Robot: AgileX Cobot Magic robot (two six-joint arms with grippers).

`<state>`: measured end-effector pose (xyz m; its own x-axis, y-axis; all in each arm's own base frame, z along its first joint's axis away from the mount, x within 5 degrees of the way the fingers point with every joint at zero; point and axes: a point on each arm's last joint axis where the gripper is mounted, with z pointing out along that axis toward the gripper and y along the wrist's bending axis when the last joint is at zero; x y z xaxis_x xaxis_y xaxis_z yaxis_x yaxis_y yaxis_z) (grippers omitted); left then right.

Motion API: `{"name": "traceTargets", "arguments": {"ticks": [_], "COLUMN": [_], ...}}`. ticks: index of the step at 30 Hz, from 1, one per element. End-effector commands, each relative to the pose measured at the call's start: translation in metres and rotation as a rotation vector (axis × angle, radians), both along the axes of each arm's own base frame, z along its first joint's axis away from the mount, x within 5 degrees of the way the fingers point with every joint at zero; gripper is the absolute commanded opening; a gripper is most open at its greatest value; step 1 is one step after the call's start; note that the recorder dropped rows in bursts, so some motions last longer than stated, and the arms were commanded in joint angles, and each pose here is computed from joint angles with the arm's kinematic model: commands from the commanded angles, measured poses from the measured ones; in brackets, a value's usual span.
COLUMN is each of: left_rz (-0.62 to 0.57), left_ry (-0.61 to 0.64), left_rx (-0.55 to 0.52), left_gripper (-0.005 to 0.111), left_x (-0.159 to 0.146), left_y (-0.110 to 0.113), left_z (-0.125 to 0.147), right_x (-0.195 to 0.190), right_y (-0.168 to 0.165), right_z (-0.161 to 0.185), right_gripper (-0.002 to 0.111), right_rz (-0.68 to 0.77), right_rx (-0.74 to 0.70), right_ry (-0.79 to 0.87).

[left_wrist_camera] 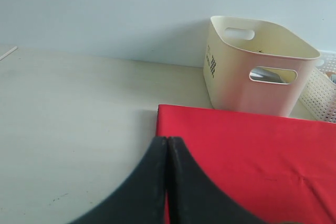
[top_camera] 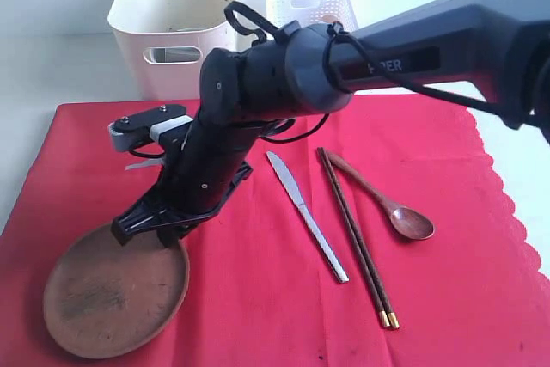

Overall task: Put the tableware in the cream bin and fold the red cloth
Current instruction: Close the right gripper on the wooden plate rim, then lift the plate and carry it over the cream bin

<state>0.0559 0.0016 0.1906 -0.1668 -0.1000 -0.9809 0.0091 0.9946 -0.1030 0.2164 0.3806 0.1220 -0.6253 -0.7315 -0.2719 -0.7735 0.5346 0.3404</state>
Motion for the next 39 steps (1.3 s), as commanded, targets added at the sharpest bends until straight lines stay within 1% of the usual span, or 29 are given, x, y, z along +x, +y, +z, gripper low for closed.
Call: {"name": "traceTargets", "arguments": {"ticks": [1, 3, 9, 17, 20, 24, 31, 39], "left_rz": [-0.002, -0.002, -0.002, -0.002, -0.002, -0.002, -0.002, -0.002], "left_ry": [-0.012, -0.012, -0.012, -0.012, -0.012, -0.012, -0.012, -0.012], "left_rx": [0.006, 0.006, 0.006, 0.006, 0.006, 0.006, 0.006, 0.006], "left_gripper": [0.002, 0.002, 0.002, 0.002, 0.002, 0.002, 0.002, 0.002], "left_x": [0.0, 0.0, 0.0, 0.0, 0.0, 0.0, 0.0, 0.0], "left_y": [0.0, 0.0, 0.0, 0.0, 0.0, 0.0, 0.0, 0.0], "left_z": [0.001, 0.001, 0.001, 0.001, 0.001, 0.001, 0.001, 0.001], "right_x": [0.002, 0.004, 0.016, 0.04, 0.047, 0.052, 0.063, 0.08], "right_y": [-0.002, -0.004, -0.012, -0.029, -0.034, -0.034, -0.028, -0.028], "right_z": [0.023, 0.031, 0.045, 0.054, 0.057, 0.067, 0.091, 0.122], "right_gripper": [0.0, 0.0, 0.0, 0.0, 0.0, 0.0, 0.0, 0.0], "right_rz": [0.042, 0.055, 0.034, -0.042, -0.041, -0.018, -0.01, -0.019], "right_rx": [0.036, 0.054, 0.08, 0.102, 0.128, 0.169, 0.234, 0.303], "right_ry": [-0.059, -0.081, -0.108, -0.109, -0.089, -0.069, -0.103, -0.134]}}
